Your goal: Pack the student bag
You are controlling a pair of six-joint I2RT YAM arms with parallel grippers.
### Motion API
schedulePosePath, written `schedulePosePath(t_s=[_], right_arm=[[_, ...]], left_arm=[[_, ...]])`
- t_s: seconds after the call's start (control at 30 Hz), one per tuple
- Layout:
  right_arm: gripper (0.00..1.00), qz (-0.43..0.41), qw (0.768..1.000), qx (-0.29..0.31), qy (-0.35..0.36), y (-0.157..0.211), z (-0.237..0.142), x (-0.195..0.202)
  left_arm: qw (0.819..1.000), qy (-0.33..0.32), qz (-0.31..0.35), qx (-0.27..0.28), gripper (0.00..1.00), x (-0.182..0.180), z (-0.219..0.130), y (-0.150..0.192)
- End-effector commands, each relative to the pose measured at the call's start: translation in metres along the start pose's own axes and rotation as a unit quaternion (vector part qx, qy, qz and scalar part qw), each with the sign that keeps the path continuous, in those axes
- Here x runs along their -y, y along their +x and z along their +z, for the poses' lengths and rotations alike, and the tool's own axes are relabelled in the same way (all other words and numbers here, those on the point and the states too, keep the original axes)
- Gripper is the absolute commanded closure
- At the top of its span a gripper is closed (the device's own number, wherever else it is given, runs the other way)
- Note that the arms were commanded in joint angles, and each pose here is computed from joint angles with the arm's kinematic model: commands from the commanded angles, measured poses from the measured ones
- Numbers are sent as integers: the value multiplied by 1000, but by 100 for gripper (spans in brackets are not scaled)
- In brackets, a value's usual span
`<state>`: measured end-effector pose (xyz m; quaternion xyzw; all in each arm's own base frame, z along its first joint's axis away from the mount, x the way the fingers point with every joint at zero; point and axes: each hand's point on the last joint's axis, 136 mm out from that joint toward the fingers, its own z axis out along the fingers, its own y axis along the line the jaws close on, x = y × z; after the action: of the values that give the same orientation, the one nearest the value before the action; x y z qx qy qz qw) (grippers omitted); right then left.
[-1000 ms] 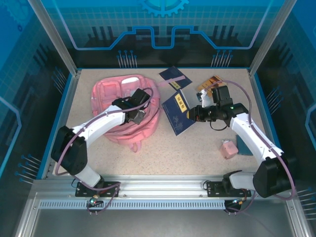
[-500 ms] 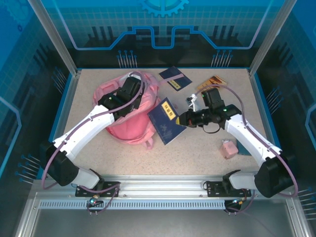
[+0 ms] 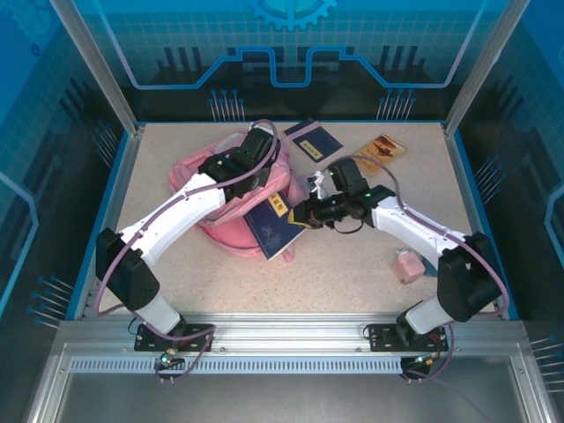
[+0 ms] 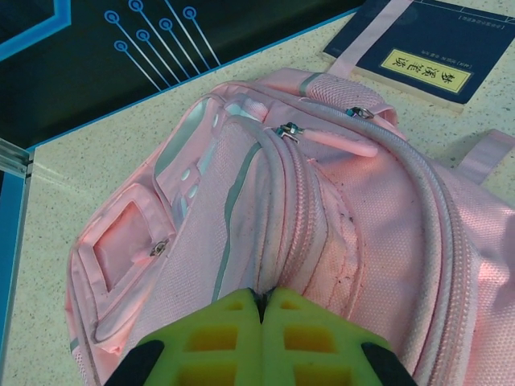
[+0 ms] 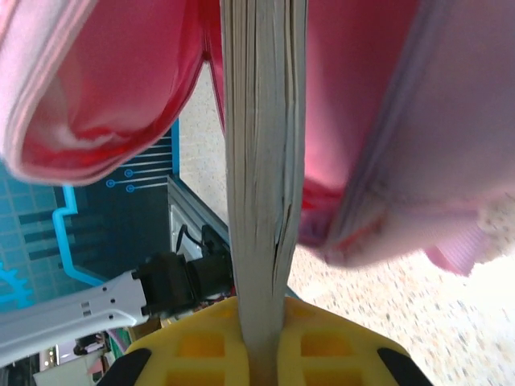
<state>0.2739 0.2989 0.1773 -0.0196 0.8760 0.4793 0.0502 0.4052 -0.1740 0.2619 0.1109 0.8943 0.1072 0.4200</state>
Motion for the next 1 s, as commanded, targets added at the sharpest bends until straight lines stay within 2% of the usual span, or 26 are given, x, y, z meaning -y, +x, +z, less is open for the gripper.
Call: schedulePosePath(t_s=[0.0, 0.27, 0.5, 0.73, 0.9, 0.97], right_arm=[[100, -14, 997, 58, -48, -37, 22, -27], [100, -13, 987, 140, -72, -90, 71, -28], [100, -10, 976, 209, -56, -122, 91, -17], [100, 0, 967, 247, -58, -147, 110, -14], [92, 24, 960, 274, -55, -159, 127, -7], [86, 38, 959, 274, -66, -163, 136, -4]], left_arm=[[997, -1, -52, 49, 100, -8, -21, -38], [998, 7, -59, 22, 100, 0, -15, -33], [998, 15, -62, 8, 100, 6, -10, -28], [997, 31, -71, -2, 100, 15, -7, -31], [996, 43, -75, -16, 100, 23, -1, -24], [996, 44, -76, -20, 100, 25, 1, -22]])
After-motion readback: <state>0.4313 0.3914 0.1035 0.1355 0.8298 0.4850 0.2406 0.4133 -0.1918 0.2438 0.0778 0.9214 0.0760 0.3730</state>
